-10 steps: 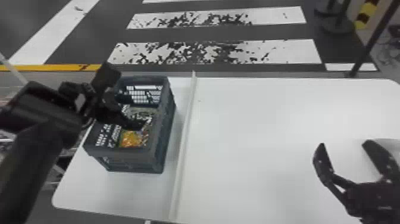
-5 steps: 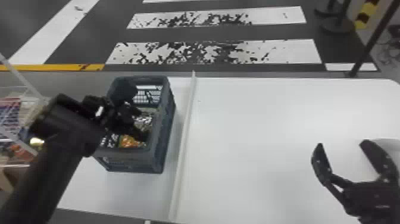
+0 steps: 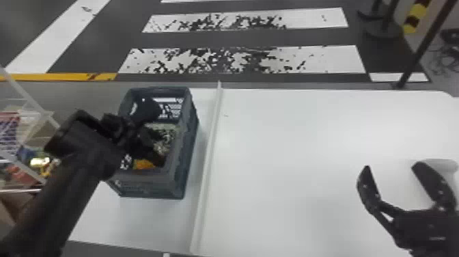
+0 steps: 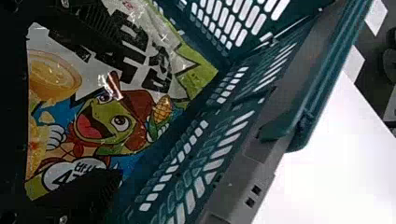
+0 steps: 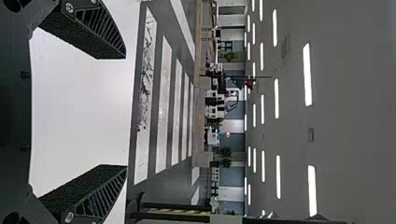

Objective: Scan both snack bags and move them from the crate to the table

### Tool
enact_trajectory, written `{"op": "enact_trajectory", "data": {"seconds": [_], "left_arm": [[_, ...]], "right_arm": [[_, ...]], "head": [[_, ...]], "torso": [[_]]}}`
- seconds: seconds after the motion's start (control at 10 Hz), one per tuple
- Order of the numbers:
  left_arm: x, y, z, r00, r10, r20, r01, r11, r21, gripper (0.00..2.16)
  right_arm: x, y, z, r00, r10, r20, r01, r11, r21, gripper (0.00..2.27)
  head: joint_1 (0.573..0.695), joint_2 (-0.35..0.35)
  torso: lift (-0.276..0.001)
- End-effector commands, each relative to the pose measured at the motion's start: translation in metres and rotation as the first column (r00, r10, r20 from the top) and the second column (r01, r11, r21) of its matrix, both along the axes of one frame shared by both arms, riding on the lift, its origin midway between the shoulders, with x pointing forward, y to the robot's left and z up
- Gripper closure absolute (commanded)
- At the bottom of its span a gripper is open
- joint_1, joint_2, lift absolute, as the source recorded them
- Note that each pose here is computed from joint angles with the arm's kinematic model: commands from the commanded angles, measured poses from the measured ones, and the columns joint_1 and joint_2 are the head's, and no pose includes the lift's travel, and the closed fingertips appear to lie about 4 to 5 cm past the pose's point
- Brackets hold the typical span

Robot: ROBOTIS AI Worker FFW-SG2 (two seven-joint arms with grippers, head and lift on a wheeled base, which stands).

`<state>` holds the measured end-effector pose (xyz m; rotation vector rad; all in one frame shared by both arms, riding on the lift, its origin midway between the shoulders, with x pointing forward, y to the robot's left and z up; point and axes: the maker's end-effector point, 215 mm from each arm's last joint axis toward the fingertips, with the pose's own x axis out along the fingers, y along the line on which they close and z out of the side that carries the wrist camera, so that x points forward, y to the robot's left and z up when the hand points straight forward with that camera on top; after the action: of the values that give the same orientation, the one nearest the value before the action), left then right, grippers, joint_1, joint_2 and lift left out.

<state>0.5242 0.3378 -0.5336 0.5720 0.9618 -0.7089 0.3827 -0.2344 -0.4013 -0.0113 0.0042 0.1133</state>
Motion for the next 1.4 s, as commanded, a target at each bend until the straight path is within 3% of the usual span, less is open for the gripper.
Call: {"op": "enact_trajectory", "data": {"seconds": [0.0, 0.1, 0.2, 0.3, 0.4, 0.5, 0.6, 0.8, 0.9, 1.2, 1.3], "left_arm": [[-0.012, 0.004, -0.022, 0.998, -0.002, -0.069, 0.006, 0.998, 0.057, 0.14], [-0.023, 0.010, -0.034, 0.993, 0.020, -0.115, -0.012, 0.997, 0.073, 0.25], [-0.028, 0.006, -0.038, 0.990, 0.014, -0.143, -0.006, 0.998, 0.057, 0.56], [-0.028, 0.003, -0.036, 0.989, 0.013, -0.146, -0.007, 0.999, 0.047, 1.48], [-0.030, 0.007, -0.033, 0.986, 0.085, -0.146, -0.082, 0.996, 0.026, 2.13], [-0.032, -0.006, -0.022, 0.984, 0.058, -0.167, -0.067, 0.997, -0.049, 2.13], [-0.027, -0.010, -0.002, 0.987, 0.067, -0.144, -0.086, 0.987, -0.133, 2.13], [-0.016, -0.006, 0.037, 0.988, 0.112, -0.103, -0.138, 0.948, -0.287, 2.13], [-0.014, 0.001, 0.047, 0.987, 0.131, -0.089, -0.153, 0.935, -0.319, 2.13], [-0.012, 0.025, 0.069, 0.984, 0.172, -0.044, -0.177, 0.918, -0.355, 2.13], [-0.012, 0.032, 0.086, 0.981, 0.194, -0.025, -0.187, 0.893, -0.410, 2.13]], "right_arm": [[-0.001, -0.001, -0.004, 1.000, -0.002, -0.006, 0.002, 1.000, 0.002, 0.09], [-0.001, -0.001, -0.007, 1.000, -0.002, -0.012, 0.002, 1.000, 0.004, 0.10], [-0.001, -0.002, -0.008, 1.000, -0.004, -0.012, 0.004, 1.000, 0.004, 0.10], [-0.001, -0.002, -0.009, 1.000, -0.004, -0.017, 0.004, 1.000, 0.004, 0.10], [-0.001, -0.002, -0.009, 1.000, -0.004, -0.014, 0.004, 1.000, 0.004, 0.10], [-0.001, -0.001, -0.009, 1.000, -0.002, -0.014, 0.002, 1.000, 0.004, 0.11], [-0.002, -0.002, -0.009, 1.000, -0.004, -0.015, 0.004, 1.000, 0.003, 0.11], [-0.002, -0.003, -0.009, 1.000, -0.005, -0.015, 0.005, 1.000, 0.003, 0.11], [-0.002, -0.003, -0.010, 1.000, -0.005, -0.017, 0.005, 1.000, 0.003, 0.11], [-0.002, -0.002, -0.011, 1.000, -0.005, -0.018, 0.005, 1.000, 0.005, 0.11], [-0.002, -0.002, -0.011, 1.000, -0.005, -0.018, 0.005, 1.000, 0.005, 0.11]], "head": [[0.695, 0.126], [0.695, 0.128], [0.695, 0.134], [0.695, 0.137], [0.695, 0.136], [0.695, 0.136], [0.695, 0.136], [0.695, 0.112], [0.695, 0.115], [0.695, 0.142], [0.695, 0.152]], "torso": [[-0.088], [-0.088], [-0.088], [-0.088], [-0.088], [-0.088], [-0.088], [-0.088], [-0.088], [-0.088], [-0.088]]}}
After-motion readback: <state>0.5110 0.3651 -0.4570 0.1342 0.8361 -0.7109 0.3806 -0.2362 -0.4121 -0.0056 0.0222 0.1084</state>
